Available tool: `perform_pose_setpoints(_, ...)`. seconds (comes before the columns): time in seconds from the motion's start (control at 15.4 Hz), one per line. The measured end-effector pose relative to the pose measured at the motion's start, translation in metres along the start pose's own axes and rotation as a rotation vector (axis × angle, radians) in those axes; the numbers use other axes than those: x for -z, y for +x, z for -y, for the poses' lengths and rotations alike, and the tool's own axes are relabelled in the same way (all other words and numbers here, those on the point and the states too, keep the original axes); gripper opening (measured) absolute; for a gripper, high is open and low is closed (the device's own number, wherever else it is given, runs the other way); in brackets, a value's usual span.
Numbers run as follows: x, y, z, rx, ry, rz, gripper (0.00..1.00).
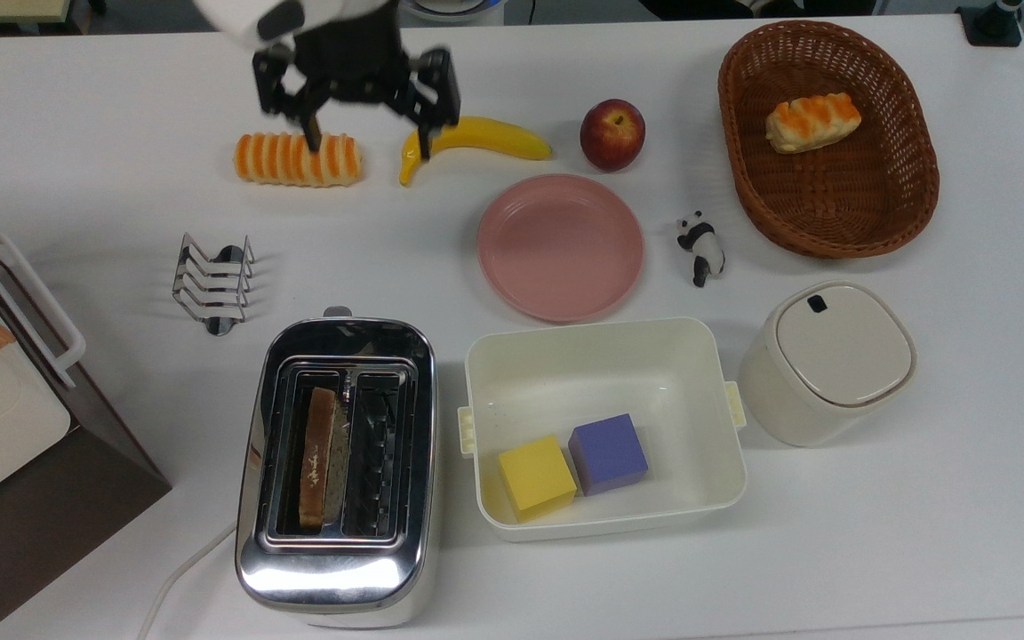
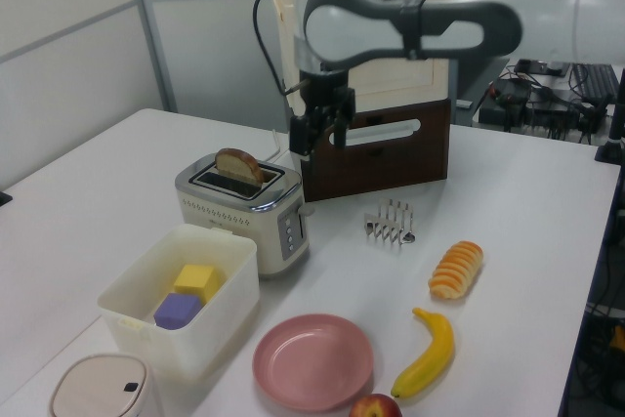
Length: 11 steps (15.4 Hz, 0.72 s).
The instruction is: Put the bread in the toaster
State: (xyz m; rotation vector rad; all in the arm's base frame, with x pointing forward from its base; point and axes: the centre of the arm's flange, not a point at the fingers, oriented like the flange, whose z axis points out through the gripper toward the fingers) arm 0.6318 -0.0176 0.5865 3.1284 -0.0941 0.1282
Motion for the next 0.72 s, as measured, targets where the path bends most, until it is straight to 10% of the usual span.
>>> perform_pose_setpoints(0.26, 0.021, -0.059, 0.021, 0.048, 0.003, 0.117, 1.0)
perform_pose_setpoints(0.72, 0.007, -0.072, 0.032, 0.073, -0.009, 0.158, 1.0)
